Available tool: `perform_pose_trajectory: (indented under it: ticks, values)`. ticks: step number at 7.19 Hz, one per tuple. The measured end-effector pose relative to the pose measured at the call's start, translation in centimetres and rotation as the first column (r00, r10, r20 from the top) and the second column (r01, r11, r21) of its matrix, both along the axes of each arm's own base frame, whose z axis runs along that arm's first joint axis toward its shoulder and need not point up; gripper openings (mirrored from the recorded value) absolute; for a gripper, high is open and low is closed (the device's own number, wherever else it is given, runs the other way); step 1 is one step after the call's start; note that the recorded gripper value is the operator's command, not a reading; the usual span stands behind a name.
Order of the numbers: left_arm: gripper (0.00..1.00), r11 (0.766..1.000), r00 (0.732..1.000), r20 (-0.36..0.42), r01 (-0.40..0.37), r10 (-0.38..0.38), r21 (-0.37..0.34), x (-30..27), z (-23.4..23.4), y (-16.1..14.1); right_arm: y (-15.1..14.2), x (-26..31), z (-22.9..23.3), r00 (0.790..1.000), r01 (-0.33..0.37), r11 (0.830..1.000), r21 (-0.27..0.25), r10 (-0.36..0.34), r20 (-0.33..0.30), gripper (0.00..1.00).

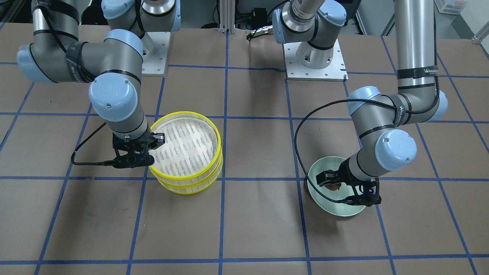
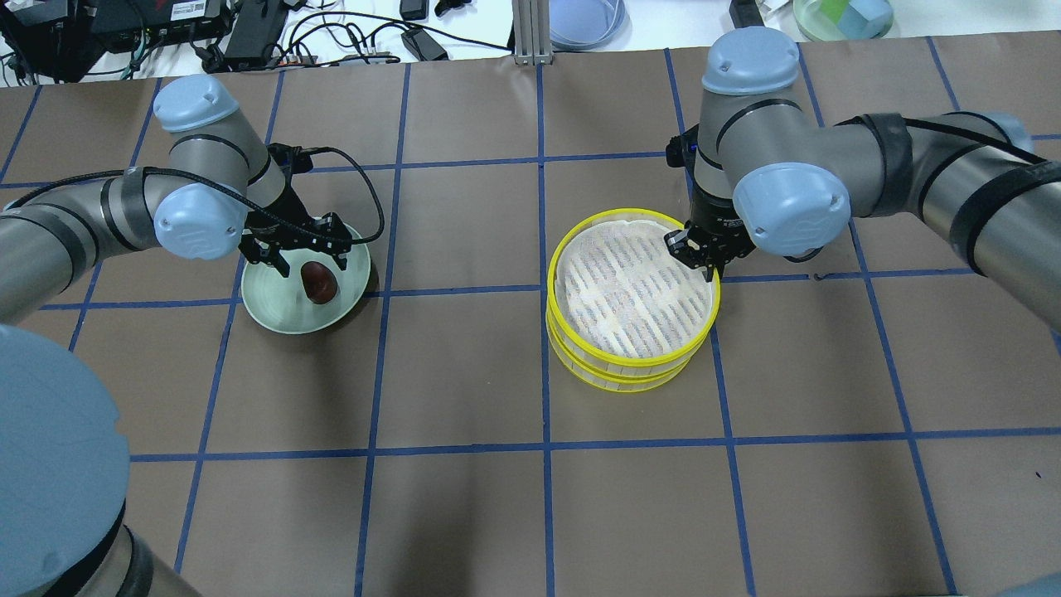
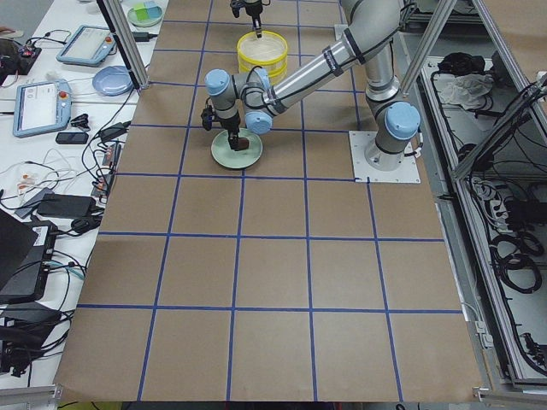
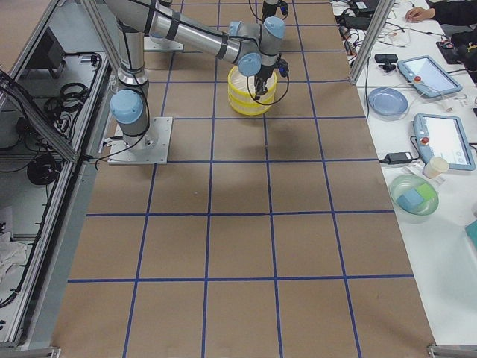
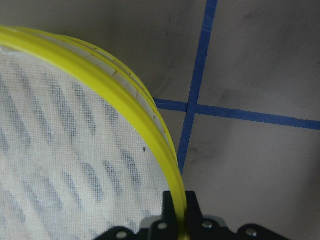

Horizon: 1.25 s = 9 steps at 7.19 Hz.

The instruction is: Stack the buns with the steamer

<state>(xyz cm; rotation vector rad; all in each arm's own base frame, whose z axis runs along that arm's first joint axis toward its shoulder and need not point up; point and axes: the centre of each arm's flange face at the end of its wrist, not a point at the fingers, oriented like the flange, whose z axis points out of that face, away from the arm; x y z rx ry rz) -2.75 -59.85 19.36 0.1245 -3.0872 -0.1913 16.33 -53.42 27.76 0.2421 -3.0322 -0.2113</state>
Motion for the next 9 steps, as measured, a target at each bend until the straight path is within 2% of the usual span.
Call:
perform_pose_trajectory:
  ticks: [1,2,3,4,5,6,7,9]
  values:
    - [0.22,1.000,1.000,0.001,-0.014,0.014,0.014,0.0,-0.7,0.4,0.1,0.0,-0.2,1.000,0.001,1.000,0.004,-0.001,0.000,0.00]
    - [0.09,0.999,1.000,0.002,-0.021,0.021,0.024,-0.1,-1.1,0.7,0.2,0.0,-0.3,1.000,0.002,1.000,0.007,-0.002,0.000,0.29]
    - [0.02,1.000,1.000,0.002,-0.021,0.021,0.024,-0.1,-1.1,0.7,0.2,0.0,-0.4,1.000,0.004,1.000,0.009,-0.004,-0.001,0.68]
    - [0.02,1.000,1.000,0.003,-0.016,0.016,0.015,-0.1,-0.8,0.6,0.2,0.0,-0.4,1.000,0.008,1.000,0.008,-0.008,-0.001,0.85]
    - [0.01,1.000,1.000,0.004,-0.014,0.014,0.004,0.0,-0.2,0.5,0.1,0.0,0.0,1.000,0.012,1.000,-0.003,-0.012,0.000,0.94]
    - [0.01,1.000,1.000,0.006,-0.013,0.013,-0.015,-0.1,0.6,0.3,-0.1,0.1,1.4,1.000,0.022,0.999,-0.034,-0.022,0.005,0.98]
    - [0.01,0.999,1.000,0.010,-0.008,0.008,-0.046,-0.6,2.3,-0.1,-0.2,0.1,4.0,0.999,0.035,0.997,-0.075,-0.034,0.015,0.99]
    - [0.01,0.995,1.000,0.018,0.009,-0.007,-0.097,-2.5,6.8,-0.1,0.6,0.1,10.4,0.998,0.062,0.991,-0.121,-0.059,0.026,1.00]
